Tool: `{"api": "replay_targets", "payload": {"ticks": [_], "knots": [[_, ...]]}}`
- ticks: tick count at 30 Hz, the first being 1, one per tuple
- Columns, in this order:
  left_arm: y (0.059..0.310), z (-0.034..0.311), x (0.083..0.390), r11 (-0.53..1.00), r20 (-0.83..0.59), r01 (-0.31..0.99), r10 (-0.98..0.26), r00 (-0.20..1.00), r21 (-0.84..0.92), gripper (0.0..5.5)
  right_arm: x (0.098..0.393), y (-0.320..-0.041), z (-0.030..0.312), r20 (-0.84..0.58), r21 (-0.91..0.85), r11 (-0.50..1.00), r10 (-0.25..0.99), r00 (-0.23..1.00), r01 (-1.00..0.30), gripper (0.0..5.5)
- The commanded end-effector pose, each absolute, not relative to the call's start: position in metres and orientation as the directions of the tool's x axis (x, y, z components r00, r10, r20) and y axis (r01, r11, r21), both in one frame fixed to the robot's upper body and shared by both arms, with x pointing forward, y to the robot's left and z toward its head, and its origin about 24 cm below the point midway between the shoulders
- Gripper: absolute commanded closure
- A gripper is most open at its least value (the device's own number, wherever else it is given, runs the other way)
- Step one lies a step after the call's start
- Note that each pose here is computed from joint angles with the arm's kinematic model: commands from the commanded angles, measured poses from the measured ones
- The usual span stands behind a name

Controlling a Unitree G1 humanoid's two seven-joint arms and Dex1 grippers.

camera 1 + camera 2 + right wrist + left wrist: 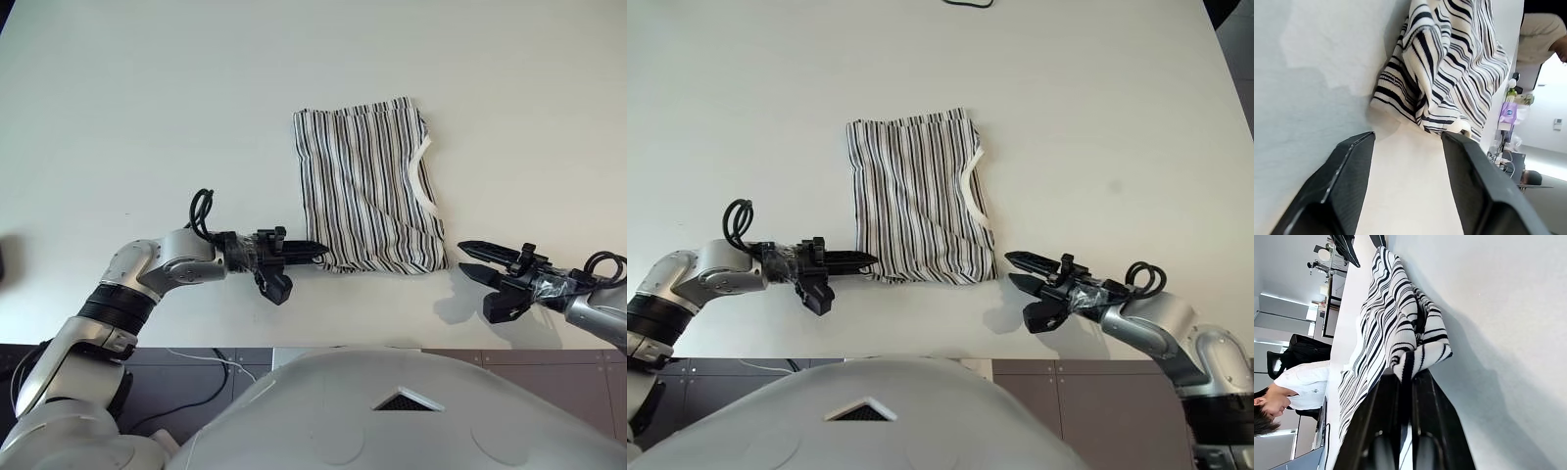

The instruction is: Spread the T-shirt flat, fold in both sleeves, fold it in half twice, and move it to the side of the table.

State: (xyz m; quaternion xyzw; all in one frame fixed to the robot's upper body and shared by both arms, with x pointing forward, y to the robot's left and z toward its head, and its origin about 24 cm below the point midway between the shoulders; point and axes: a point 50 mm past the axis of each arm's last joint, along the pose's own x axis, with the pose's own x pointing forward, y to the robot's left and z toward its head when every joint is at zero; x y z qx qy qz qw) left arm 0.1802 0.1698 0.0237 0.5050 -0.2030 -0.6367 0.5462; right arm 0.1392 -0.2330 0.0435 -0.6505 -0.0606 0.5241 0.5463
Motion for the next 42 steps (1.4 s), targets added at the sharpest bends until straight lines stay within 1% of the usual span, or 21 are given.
{"api": "replay_targets", "payload": {"ticks": [1,5,9,11,15,17,19,23,26,31,36,37,40,42], "knots": [[0.177,0.015,0.181,-0.414,-0.513,0.505,-0.856,0.067,0.757,5.4,0.136,-0.232,0.024,-0.685,-0.714,-0.492,0.636,0.354,-0.497,2.99],[0.177,0.015,0.182,-0.424,-0.516,0.5,-0.855,0.053,0.755,5.4,0.132,-0.218,0.02,-0.631,-0.746,-0.435,0.704,0.326,-0.504,2.99],[0.178,0.016,0.18,-0.425,-0.518,0.506,-0.854,0.05,0.75,5.4,0.127,-0.213,0.02,-0.592,-0.764,-0.387,0.739,0.322,-0.516,2.99],[0.179,0.015,0.179,-0.425,-0.52,0.51,-0.853,0.051,0.748,5.4,0.127,-0.21,0.021,-0.571,-0.781,-0.376,0.754,0.325,-0.499,2.99],[0.176,0.015,0.18,-0.426,-0.518,0.508,-0.854,0.048,0.749,5.4,0.133,-0.206,0.016,-0.55,-0.803,-0.373,0.763,0.34,-0.465,2.99],[0.176,0.016,0.181,-0.43,-0.519,0.504,-0.854,0.043,0.749,5.4,0.131,-0.204,0.015,-0.536,-0.81,-0.356,0.772,0.343,-0.466,2.99],[0.176,0.016,0.181,-0.431,-0.52,0.506,-0.853,0.042,0.747,5.4,0.131,-0.203,0.011,-0.526,-0.811,-0.332,0.774,0.353,-0.481,2.99],[0.174,0.015,0.18,-0.432,-0.52,0.512,-0.854,0.035,0.743,5.4,0.135,-0.204,0.002,-0.492,-0.817,-0.237,0.763,0.42,-0.526,2.99],[0.175,0.015,0.182,-0.437,-0.524,0.509,-0.851,0.034,0.741,5.4,0.134,-0.206,0.0,-0.495,-0.808,-0.213,0.752,0.435,-0.549,2.99],[0.174,0.016,0.186,-0.421,-0.516,0.514,-0.855,0.049,0.747,5.4,0.132,-0.206,-0.003,-0.523,-0.786,-0.243,0.753,0.4,-0.569,3.9],[0.174,0.02,0.193,-0.409,-0.506,0.512,-0.861,0.058,0.755,5.4,0.132,-0.203,-0.002,-0.519,-0.784,-0.241,0.76,0.391,-0.572,4.72],[0.174,0.021,0.193,-0.407,-0.503,0.513,-0.863,0.055,0.756,5.4,0.132,-0.203,-0.001,-0.517,-0.781,-0.231,0.76,0.395,-0.58,4.87],[0.174,0.025,0.194,-0.423,-0.502,0.501,-0.864,0.027,0.755,5.4,0.136,-0.197,0.011,-0.497,-0.735,-0.111,0.76,0.419,-0.669,5.28],[0.173,0.028,0.194,-0.421,-0.494,0.499,-0.869,0.017,0.758,5.4,0.143,-0.192,0.025,-0.484,-0.719,-0.081,0.772,0.413,-0.691,5.36]]}}
